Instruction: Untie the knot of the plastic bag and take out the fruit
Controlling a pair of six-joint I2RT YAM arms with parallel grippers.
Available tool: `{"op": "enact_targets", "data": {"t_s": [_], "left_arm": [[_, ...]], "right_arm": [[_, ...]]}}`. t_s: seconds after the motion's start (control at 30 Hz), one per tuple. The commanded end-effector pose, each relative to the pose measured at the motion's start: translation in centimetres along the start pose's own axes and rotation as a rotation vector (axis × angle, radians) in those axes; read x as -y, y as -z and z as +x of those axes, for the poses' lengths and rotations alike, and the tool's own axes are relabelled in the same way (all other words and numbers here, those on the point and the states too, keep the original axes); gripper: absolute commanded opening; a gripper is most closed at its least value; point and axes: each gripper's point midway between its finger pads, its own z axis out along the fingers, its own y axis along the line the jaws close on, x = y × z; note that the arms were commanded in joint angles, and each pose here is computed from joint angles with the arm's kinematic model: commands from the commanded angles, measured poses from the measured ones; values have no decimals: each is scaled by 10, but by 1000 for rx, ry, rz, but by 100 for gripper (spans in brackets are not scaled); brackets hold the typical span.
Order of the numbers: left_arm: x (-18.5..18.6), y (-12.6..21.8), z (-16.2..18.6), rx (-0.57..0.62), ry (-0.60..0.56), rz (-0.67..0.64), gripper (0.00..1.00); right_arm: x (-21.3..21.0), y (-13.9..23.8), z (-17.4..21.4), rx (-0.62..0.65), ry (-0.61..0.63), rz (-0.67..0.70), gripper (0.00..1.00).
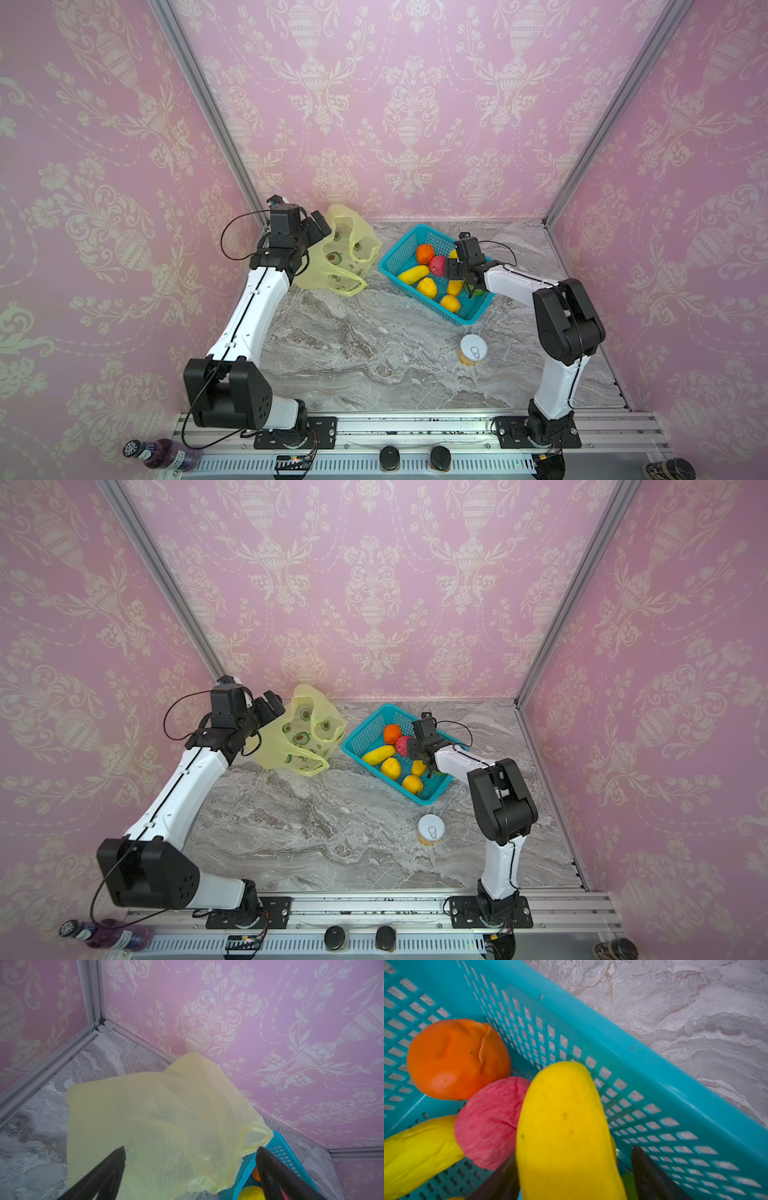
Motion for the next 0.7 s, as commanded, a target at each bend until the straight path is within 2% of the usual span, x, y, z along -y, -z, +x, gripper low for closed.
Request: {"op": "enact_targets", "data": {"t_s": [0.0, 0.17, 0.4, 0.53, 0.67], "left_arm": [[-16, 46, -32, 176, -82, -72, 99], [-38, 88, -36, 305, -83, -122, 99], [-53, 87, -10, 271, -92, -135, 99], [-87, 86, 8, 300, -111, -254, 99], [-142, 80, 45, 354, -146, -416, 99]], "right_arm": [[5, 19, -10, 76, -7, -30, 86], [6, 50, -17, 136, -12, -75, 93], [19, 99, -20, 196, -54, -87, 96], [37, 137, -26, 248, -111, -57, 99], [76, 171, -33, 319, -250, 54, 100]]}}
